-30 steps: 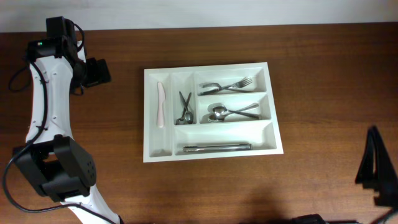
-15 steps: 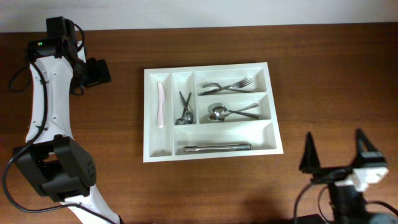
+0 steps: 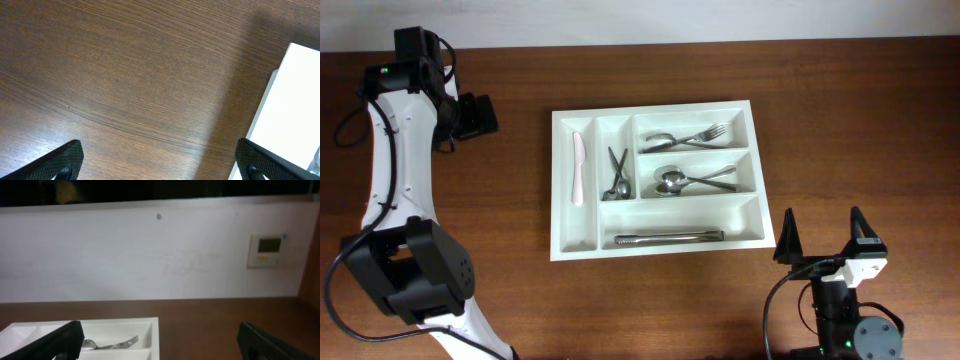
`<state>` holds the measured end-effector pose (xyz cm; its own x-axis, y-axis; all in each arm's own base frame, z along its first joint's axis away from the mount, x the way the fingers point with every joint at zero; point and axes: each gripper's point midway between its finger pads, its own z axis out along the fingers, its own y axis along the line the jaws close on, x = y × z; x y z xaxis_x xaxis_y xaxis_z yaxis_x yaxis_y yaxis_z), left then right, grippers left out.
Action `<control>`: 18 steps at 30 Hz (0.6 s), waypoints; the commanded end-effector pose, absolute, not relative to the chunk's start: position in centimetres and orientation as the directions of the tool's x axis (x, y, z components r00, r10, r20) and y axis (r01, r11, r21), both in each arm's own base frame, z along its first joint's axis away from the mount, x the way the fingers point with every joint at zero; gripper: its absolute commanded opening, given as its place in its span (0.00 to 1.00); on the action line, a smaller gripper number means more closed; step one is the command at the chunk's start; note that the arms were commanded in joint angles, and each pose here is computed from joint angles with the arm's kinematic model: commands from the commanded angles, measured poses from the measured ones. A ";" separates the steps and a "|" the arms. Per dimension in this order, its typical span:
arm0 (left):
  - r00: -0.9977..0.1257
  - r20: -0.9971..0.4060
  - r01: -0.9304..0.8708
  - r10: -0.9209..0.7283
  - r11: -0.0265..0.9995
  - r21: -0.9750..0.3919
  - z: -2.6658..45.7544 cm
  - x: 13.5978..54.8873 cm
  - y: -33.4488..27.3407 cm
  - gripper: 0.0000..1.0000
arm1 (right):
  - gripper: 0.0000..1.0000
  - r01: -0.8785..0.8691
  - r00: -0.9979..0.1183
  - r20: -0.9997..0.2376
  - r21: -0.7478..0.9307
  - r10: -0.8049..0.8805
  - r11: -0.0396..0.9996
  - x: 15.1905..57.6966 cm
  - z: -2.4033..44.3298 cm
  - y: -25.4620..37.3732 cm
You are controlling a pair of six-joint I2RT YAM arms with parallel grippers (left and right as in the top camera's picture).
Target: Pack container
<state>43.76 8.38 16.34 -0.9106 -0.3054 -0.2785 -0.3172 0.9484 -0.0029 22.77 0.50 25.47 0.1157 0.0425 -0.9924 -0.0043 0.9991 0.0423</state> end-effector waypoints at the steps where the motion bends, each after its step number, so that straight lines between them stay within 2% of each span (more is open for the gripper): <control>1: -0.896 -0.325 -0.317 -0.302 0.948 -0.006 18.3 43.9 8.5 0.99 | 0.99 0.018 0.096 -0.990 0.104 0.102 0.994 23.2 23.8 -0.1; 8: -0.896 -0.325 -0.317 -0.302 0.948 -0.006 18.3 43.9 8.5 0.99 | 0.99 0.022 0.060 -0.991 0.118 0.116 0.993 24.3 20.2 -0.1; 18: -0.896 -0.325 -0.317 -0.302 0.948 -0.006 18.3 43.9 8.5 0.99 | 0.99 0.022 0.019 -0.995 0.102 0.102 0.995 24.7 17.9 0.0</control>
